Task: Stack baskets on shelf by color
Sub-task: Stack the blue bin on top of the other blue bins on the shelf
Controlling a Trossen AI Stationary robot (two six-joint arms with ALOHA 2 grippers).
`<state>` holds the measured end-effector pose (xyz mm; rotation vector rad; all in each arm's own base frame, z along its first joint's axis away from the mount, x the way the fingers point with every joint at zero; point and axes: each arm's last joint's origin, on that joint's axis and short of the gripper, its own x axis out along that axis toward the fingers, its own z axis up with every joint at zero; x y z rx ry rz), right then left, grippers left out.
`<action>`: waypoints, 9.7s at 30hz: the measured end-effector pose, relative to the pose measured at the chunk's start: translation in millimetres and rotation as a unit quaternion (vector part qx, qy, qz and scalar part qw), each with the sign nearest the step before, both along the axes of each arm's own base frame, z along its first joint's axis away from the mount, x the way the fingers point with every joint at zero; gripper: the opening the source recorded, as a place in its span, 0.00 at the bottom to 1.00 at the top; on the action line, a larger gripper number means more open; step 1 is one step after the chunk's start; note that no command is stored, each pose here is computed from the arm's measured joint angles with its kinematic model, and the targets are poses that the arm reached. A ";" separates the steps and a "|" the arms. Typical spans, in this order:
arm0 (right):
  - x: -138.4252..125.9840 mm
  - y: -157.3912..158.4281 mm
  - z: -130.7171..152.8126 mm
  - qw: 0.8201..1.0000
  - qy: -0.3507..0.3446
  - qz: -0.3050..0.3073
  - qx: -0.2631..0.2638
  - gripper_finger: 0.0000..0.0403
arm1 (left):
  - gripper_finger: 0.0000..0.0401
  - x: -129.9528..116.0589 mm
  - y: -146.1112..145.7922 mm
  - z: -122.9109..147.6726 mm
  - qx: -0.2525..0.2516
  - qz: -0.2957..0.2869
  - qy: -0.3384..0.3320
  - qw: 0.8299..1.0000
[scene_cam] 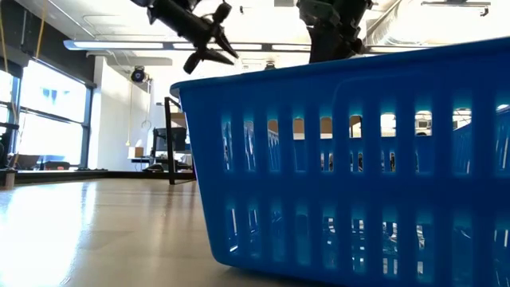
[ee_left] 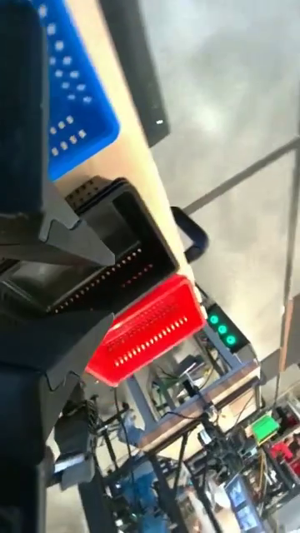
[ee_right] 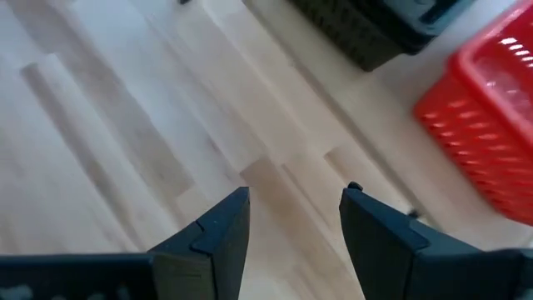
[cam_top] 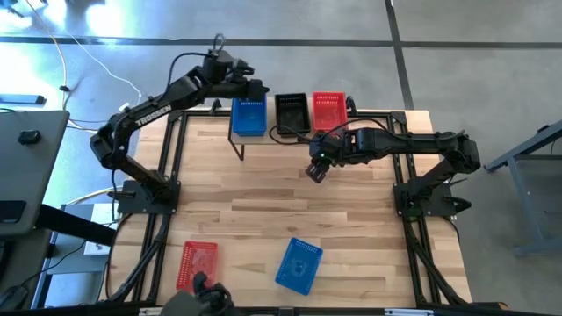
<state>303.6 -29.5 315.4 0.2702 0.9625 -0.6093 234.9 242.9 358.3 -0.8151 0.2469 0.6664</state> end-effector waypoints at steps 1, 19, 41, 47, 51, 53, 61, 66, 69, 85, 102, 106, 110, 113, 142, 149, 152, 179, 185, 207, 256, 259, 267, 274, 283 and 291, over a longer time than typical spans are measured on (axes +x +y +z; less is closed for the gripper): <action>0.5 0.4 0.1 1.000 -0.003 0.004 0.007 0.43 | 0.21 -2.1 -3.0 3.6 0.012 -0.006 0.003 1.000; 2.8 54.5 -0.4 0.987 -0.021 0.085 0.138 0.43 | 0.19 -8.9 -106.6 22.5 0.046 -0.202 0.129 0.970; -21.0 150.6 -0.5 0.946 -0.022 -0.035 0.322 0.43 | 0.19 14.3 -213.7 8.4 -0.003 -0.354 0.204 0.913; -30.2 177.5 1.6 0.922 -0.057 -0.120 0.363 0.43 | 0.19 15.7 -230.0 8.3 -0.030 -0.360 0.199 0.911; -36.1 193.5 3.6 0.908 -0.069 -0.138 0.390 0.43 | 0.19 15.9 -238.9 8.3 -0.049 -0.360 0.196 0.911; -39.6 200.3 4.0 0.902 -0.069 -0.142 0.401 0.43 | 0.19 16.0 -242.4 8.3 -0.058 -0.358 0.195 0.911; -41.6 224.8 -13.5 0.895 -0.047 -0.181 0.405 0.43 | 0.23 16.2 -248.1 7.8 -0.044 -0.341 0.203 0.917; -36.2 236.3 -32.0 0.888 -0.041 -0.230 0.396 0.43 | 0.32 16.4 -246.4 7.5 -0.024 -0.316 0.211 0.925; -31.1 240.3 -44.0 0.880 -0.036 -0.266 0.392 0.43 | 0.37 16.4 -245.7 7.5 -0.019 -0.310 0.213 0.926; 3.7 244.5 -104.6 0.854 -0.019 -0.369 0.366 0.43 | 0.39 16.4 -246.3 7.5 0.027 -0.346 0.222 0.911; 14.7 244.8 -138.1 0.834 0.002 -0.428 0.349 0.30 | 0.39 16.2 -254.7 7.6 0.058 -0.383 0.226 0.894; 16.1 241.7 -138.1 0.833 -0.015 -0.437 0.339 0.17 | 0.39 15.8 -261.8 7.6 0.074 -0.405 0.228 0.882; 19.1 237.0 -137.9 0.833 -0.033 -0.442 0.331 0.04 | 0.39 15.0 -270.5 7.6 0.098 -0.434 0.229 0.866; 22.8 232.5 -137.6 0.830 -0.050 -0.447 0.328 0.02 | 0.39 14.1 -277.2 7.6 0.120 -0.458 0.230 0.850; 91.7 164.2 -87.3 0.853 -0.229 -0.373 0.284 0.00 | 0.39 21.0 -314.3 -8.4 0.208 -0.511 0.280 0.786; 102.1 145.6 -73.7 0.861 -0.236 -0.359 0.271 0.00 | 0.39 26.8 -324.8 -25.2 0.226 -0.509 0.339 0.758; 103.9 141.3 -71.2 0.864 -0.235 -0.355 0.268 0.00 | 0.39 29.8 -330.5 -30.2 0.241 -0.513 0.350 0.746; 105.5 133.0 -71.0 0.862 -0.213 -0.360 0.285 0.00 | 0.39 24.5 -380.5 -52.8 0.261 -0.571 0.379 0.680; 109.6 133.2 -58.8 0.856 -0.241 -0.359 0.285 0.00 | 0.39 27.9 -383.8 -61.3 0.263 -0.569 0.399 0.669; 118.8 136.4 -41.6 0.837 -0.309 -0.343 0.293 0.00 | 0.39 27.2 -378.7 -61.7 0.304 -0.529 0.428 0.667; 95.1 136.2 -1.2 0.851 -0.376 -0.312 0.191 0.33 | 0.00 17.2 -353.7 -43.0 0.325 -0.559 0.423 0.635; 90.0 134.3 7.2 0.856 -0.379 -0.302 0.181 0.33 | 0.00 12.4 -344.6 -33.9 0.327 -0.551 0.413 0.647; 71.9 125.8 38.2 0.860 -0.407 -0.276 0.134 0.33 | 0.00 -5.1 -311.9 -5.9 0.336 -0.515 0.380 0.691; 51.4 114.2 68.5 0.866 -0.424 -0.250 0.084 0.33 | 0.00 -22.5 -275.4 18.7 0.348 -0.458 0.345 0.742; 31.0 86.1 97.3 0.875 -0.426 -0.229 0.022 0.33 | 0.00 -40.7 -226.4 42.8 0.378 -0.387 0.304 0.784; 11.6 51.3 120.1 0.883 -0.417 -0.214 -0.027 0.33 | 0.00 -49.1 -176.7 48.4 0.357 -0.354 0.274 0.820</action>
